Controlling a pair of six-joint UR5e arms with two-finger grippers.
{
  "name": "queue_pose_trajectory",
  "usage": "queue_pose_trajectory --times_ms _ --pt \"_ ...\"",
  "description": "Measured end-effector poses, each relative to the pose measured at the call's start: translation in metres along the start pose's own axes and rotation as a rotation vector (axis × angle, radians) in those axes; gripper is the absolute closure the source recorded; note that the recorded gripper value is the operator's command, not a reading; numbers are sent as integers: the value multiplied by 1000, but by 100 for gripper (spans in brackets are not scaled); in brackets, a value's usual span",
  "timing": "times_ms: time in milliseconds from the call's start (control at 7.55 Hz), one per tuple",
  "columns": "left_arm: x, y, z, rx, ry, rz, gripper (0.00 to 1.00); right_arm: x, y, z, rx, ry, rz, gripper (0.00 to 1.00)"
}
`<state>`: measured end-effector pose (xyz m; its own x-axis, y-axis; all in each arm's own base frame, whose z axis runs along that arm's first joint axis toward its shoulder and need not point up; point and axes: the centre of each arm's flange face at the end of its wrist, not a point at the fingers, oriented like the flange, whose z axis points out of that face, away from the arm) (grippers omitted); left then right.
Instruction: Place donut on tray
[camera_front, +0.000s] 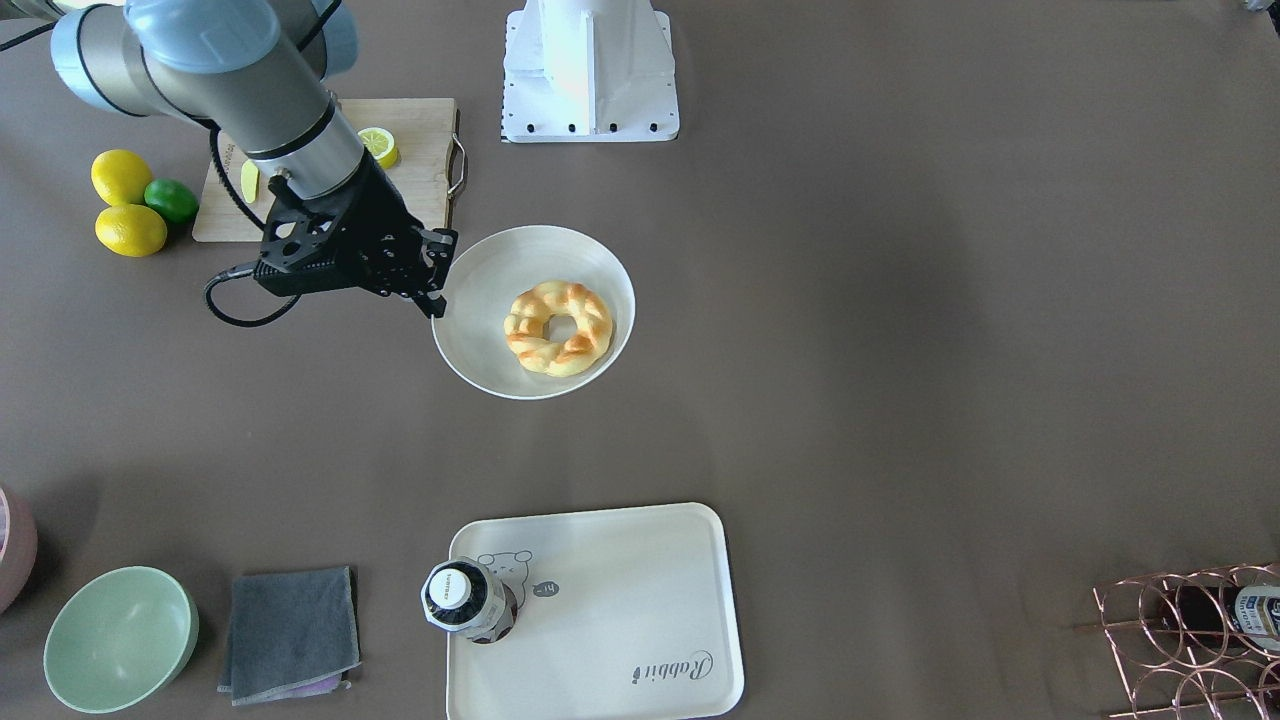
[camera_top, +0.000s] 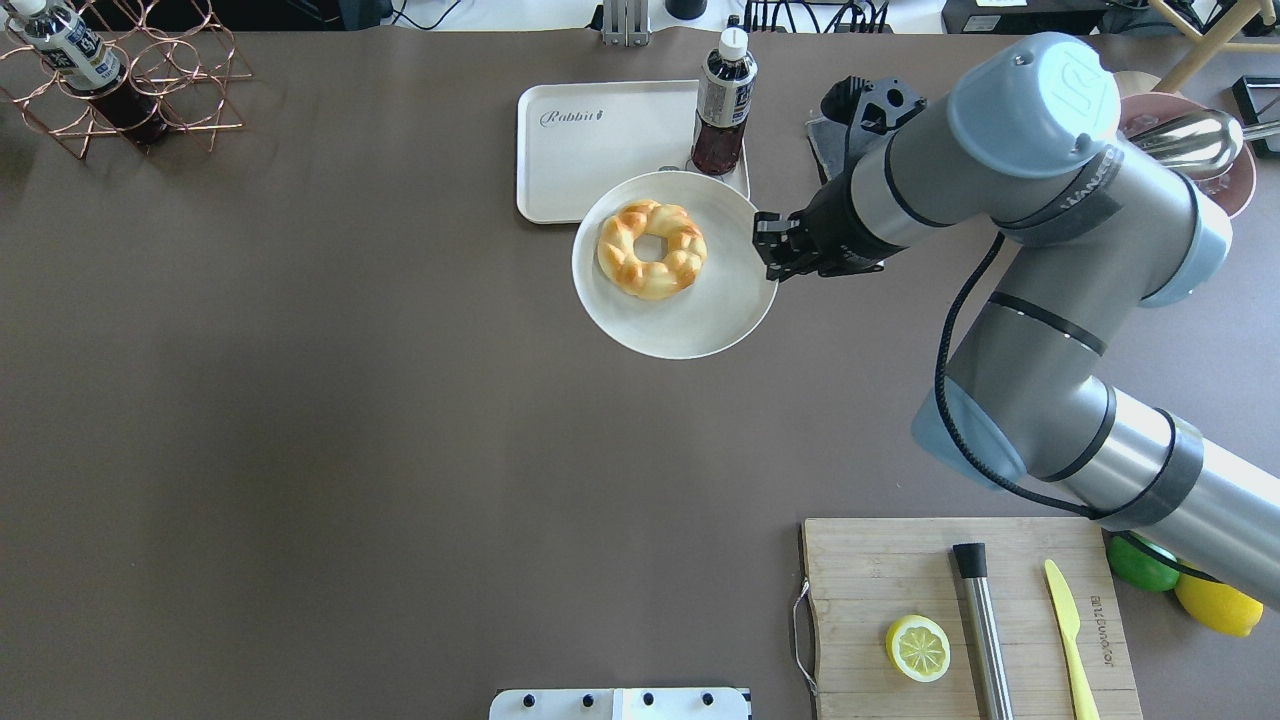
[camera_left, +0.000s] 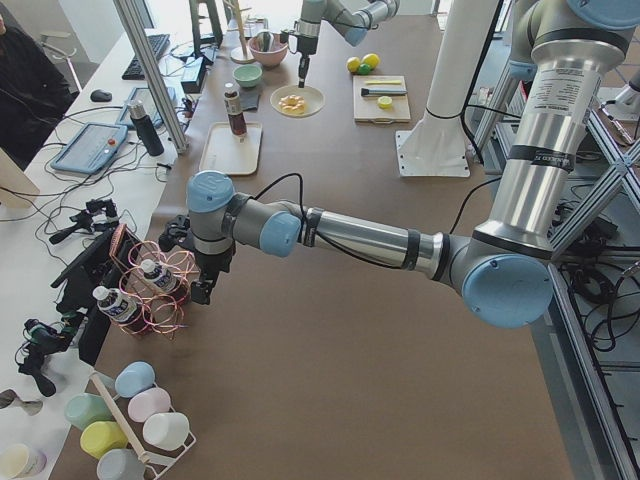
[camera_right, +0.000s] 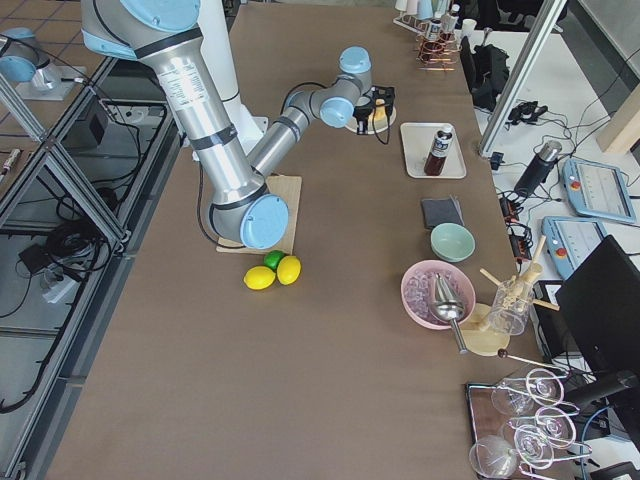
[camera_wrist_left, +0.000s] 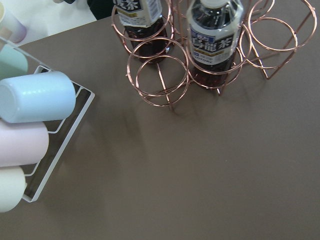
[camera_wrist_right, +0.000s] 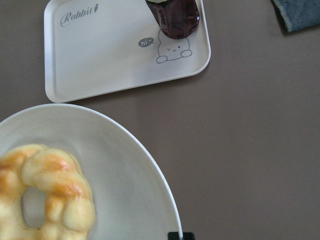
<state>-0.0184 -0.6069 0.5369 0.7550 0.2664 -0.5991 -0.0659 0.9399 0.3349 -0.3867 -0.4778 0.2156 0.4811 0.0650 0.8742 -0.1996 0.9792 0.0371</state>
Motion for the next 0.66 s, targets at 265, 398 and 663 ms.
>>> queue_pose_trajectory --times_ms 265,398,663 --pt "59 -21 18 58 53 -40 2 -39 29 8 15 1 21 100" --pt "99 -29 29 87 109 -79 2 -47 35 9 20 1 29 100" --pt "206 -44 27 126 243 -138 2 -53 39 8 23 -2 42 100"
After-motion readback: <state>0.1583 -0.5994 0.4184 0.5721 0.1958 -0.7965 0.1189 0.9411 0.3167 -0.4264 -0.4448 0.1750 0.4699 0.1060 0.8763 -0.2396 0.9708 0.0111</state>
